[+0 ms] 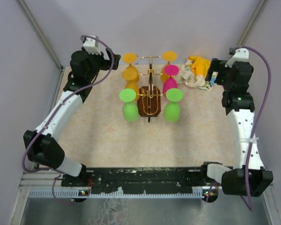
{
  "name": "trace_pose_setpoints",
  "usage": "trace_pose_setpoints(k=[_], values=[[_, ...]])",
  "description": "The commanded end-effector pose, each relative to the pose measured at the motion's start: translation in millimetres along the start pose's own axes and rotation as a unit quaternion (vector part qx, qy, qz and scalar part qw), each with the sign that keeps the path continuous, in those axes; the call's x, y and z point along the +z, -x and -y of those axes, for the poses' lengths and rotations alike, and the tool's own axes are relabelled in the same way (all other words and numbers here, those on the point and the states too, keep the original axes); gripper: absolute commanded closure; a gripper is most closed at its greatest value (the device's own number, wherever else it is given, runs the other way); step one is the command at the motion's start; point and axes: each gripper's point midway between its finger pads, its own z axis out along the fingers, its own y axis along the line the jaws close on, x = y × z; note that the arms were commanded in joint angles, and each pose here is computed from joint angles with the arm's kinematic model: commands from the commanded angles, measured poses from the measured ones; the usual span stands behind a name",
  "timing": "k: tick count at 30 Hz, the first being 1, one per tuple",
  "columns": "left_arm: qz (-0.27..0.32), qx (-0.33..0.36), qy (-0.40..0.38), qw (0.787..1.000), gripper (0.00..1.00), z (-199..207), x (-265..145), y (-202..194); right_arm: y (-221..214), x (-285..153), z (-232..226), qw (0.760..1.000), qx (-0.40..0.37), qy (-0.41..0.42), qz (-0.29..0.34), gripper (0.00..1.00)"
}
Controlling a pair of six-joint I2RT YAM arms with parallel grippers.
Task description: Place the wine glass upside down on the wine glass rack
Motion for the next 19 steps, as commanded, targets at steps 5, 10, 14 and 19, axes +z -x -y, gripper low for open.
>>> trace_pose_setpoints(k=[5, 10, 14, 19], values=[[0.017, 0.002, 0.082, 0.996, 0.0, -24.1, -11.7, 22.3, 19.2, -9.5, 1.1, 0.999, 0.002, 0.004, 0.037, 0.01], [0.027, 0.007, 0.094, 0.995, 0.0, -27.5, -18.8, 27.9, 20.9, -11.0, 1.3, 0.999, 0.002, 0.005, 0.039, 0.01], [0.033, 0.006, 0.098, 0.995, 0.0, -28.2, -20.4, 31.8, 22.4, -12.8, 1.5, 0.999, 0.001, 0.005, 0.042, 0.01], [0.031, 0.0, 0.107, 0.994, 0.0, -31.2, -19.5, 29.8, 24.2, -15.9, 2.3, 0.999, -0.003, 0.003, 0.046, 0.01]])
